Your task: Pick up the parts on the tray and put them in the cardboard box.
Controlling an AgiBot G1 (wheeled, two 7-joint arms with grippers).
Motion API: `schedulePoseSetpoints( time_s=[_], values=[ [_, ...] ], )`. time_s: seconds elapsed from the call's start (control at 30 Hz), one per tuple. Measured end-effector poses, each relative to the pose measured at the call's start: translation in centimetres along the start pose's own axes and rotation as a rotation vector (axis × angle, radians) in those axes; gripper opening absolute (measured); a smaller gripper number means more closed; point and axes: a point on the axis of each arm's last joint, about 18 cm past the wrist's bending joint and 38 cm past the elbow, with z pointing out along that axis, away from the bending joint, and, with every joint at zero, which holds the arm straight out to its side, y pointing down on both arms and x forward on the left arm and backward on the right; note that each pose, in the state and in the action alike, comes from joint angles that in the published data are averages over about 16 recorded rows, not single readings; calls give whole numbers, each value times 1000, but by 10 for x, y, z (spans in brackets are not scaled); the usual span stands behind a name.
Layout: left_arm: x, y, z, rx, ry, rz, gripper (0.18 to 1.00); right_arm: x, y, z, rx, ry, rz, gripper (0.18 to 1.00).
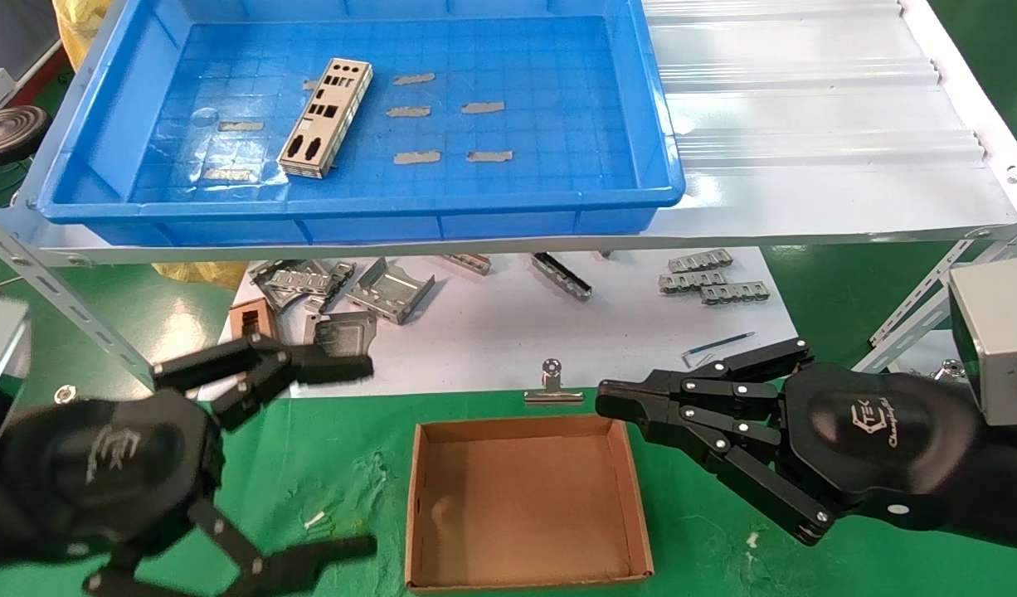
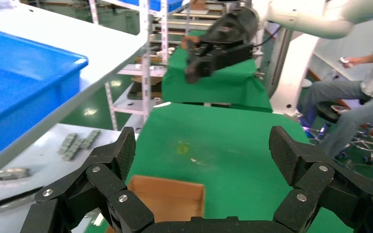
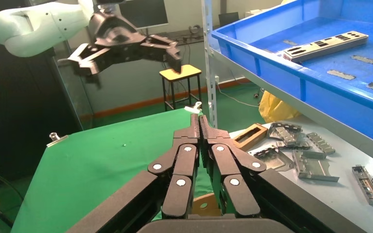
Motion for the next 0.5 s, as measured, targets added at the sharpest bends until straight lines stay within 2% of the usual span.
schedulePoseSetpoints(
  time_s=[0.17, 0.33, 0.5],
  values=[
    [-38, -16, 4, -25, -75, 39, 1001, 0, 0, 0, 0, 0, 0, 224],
    [-92, -38, 13, -46, -188, 70, 1001, 0, 0, 0, 0, 0, 0, 265],
    [-148, -56, 28, -68, -305, 56, 1001, 0, 0, 0, 0, 0, 0, 330]
  ],
)
